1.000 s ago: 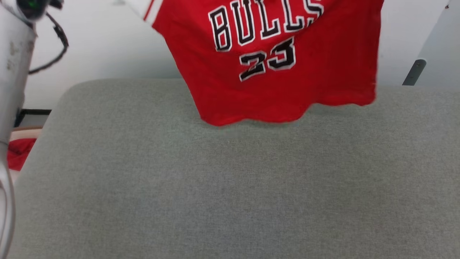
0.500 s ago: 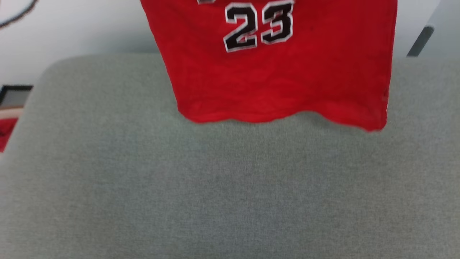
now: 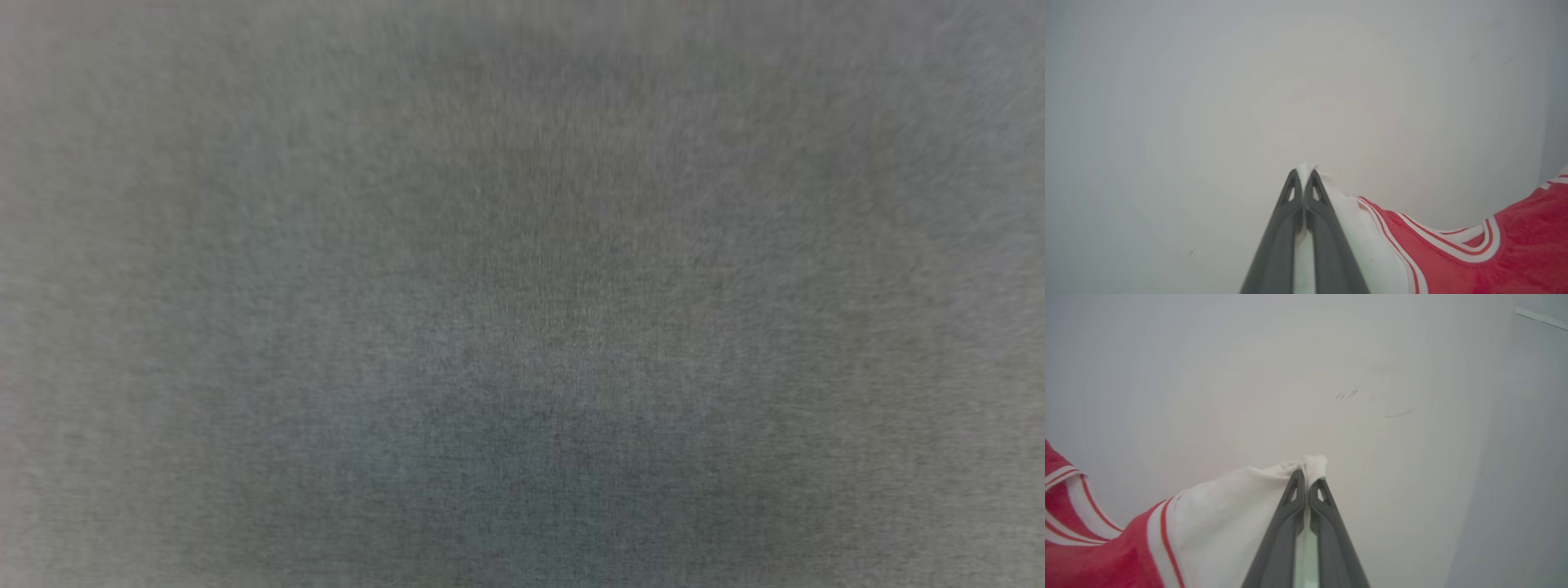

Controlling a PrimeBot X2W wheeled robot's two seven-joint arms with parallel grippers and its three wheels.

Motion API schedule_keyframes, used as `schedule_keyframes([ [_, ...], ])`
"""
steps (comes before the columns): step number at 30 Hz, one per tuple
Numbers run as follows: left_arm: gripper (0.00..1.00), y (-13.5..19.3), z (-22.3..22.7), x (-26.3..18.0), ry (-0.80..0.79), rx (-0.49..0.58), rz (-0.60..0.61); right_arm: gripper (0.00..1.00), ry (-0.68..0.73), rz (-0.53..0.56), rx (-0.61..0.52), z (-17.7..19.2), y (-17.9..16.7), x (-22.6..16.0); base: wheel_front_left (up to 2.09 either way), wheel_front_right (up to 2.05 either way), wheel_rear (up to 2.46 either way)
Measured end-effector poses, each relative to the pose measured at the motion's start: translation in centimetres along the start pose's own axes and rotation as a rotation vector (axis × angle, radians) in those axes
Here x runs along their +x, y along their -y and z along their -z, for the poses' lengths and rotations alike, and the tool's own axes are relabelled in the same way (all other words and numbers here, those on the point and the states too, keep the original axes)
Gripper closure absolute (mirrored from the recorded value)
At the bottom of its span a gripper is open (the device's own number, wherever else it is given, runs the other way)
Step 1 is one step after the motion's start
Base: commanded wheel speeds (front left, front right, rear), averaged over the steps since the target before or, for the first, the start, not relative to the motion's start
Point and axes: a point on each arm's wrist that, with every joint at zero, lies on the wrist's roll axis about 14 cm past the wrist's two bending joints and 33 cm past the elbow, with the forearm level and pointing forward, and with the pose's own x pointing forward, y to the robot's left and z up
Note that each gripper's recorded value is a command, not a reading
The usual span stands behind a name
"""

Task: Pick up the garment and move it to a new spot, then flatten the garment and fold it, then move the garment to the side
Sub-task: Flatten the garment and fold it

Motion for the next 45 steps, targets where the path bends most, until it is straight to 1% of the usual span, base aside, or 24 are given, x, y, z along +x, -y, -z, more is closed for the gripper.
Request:
schedule_keyframes([
  [3, 1.0, 0.1, 1.5, 1.5, 0.065, -0.022, 0.011, 1.0, 0.051, 0.017, -0.067, 1.3, 0.6, 0.6, 0.0, 0.0, 0.0],
  [5, 1.0, 0.2, 3.2, 2.2, 0.087, -0.042, 0.016, 1.0, 0.058, 0.022, -0.103, 3.2, 0.4, 0.7, 0.0, 0.0, 0.0],
  [8, 1.0, 0.3, 6.5, 3.0, 0.1, -0.079, 0.026, 1.0, 0.052, 0.032, -0.119, 6.7, -0.4, 0.5, 0.0, 0.0, 0.0],
  [10, 1.0, 0.4, 9.5, 3.2, 0.078, -0.103, 0.032, 1.0, 0.029, 0.033, -0.104, 9.7, -1.4, 0.3, 0.0, 0.0, 0.0],
  [13, 1.0, 0.2, 15.0, 2.7, 0.013, -0.146, 0.025, 1.0, -0.045, 0.01, -0.062, 15.4, -3.9, -0.9, 0.0, 0.0, 0.0],
  [17, 1.0, -0.2, 22.5, 0.7, -0.116, -0.133, 0.021, 1.0, -0.148, -0.059, -0.018, 22.0, -8.2, -2.9, 0.0, 0.0, 0.0],
  [20, 1.0, -0.9, 25.2, -0.9, -0.183, -0.111, 0.013, 1.0, -0.222, -0.11, 0.029, 25.6, -11.2, -4.6, 0.0, 0.0, 0.0],
  [23, 1.0, -1.7, 26.7, -2.5, -0.236, -0.109, -0.007, 1.0, -0.282, -0.152, 0.075, 27.5, -13.6, -5.9, 0.0, 0.0, 0.0],
  [25, 1.0, -1.9, 27.7, -3.9, -0.281, -0.101, -0.011, 1.0, -0.34, -0.159, 0.12, 28.8, -14.4, -7.1, 0.0, 0.0, 0.0],
  [27, 1.0, -1.9, 27.9, -5.0, -0.311, -0.118, -0.022, 1.0, -0.365, -0.195, 0.121, 28.7, -15.4, -7.6, 0.0, 0.0, 0.0],
  [28, 1.0, -1.9, 27.7, -5.6, -0.321, -0.129, -0.026, 1.0, -0.365, -0.198, 0.145, 28.3, -15.7, -7.6, 0.0, 0.0, 0.0],
  [31, 1.0, -2.1, 26.8, -7.2, -0.351, -0.127, -0.023, 1.0, -0.336, -0.235, 0.154, 26.0, -16.3, -7.4, 0.0, 0.0, 0.0],
  [32, 1.0, -2.1, 26.5, -7.8, -0.361, -0.13, -0.021, 1.0, -0.329, -0.257, 0.141, 25.3, -16.4, -7.6, 0.0, 0.0, 0.0],
  [34, 1.0, -1.7, 26.0, -9.2, -0.386, -0.144, -0.007, 1.0, -0.324, -0.273, 0.164, 24.2, -16.4, -8.3, 0.0, 0.0, 0.0],
  [37, 1.0, -0.6, 25.6, -11.7, -0.442, -0.173, 0.026, 1.0, -0.325, -0.306, 0.166, 22.6, -15.9, -9.8, 0.0, 0.0, 0.0],
  [39, 1.0, -0.2, 25.1, -13.5, -0.474, -0.162, 0.051, 1.0, -0.329, -0.321, 0.177, 21.6, -15.5, -11.1, 0.0, 0.0, 0.0],
  [43, 1.0, 0.0, 24.2, -17.7, -0.538, -0.158, 0.073, 1.0, -0.356, -0.381, 0.206, 19.7, -15.7, -14.8, 0.0, 0.0, 0.0],
  [45, 1.0, -0.1, 23.7, -20.0, -0.563, -0.155, 0.079, 1.0, -0.371, -0.408, 0.201, 18.7, -15.5, -16.8, 0.0, 0.0, 0.0],
])
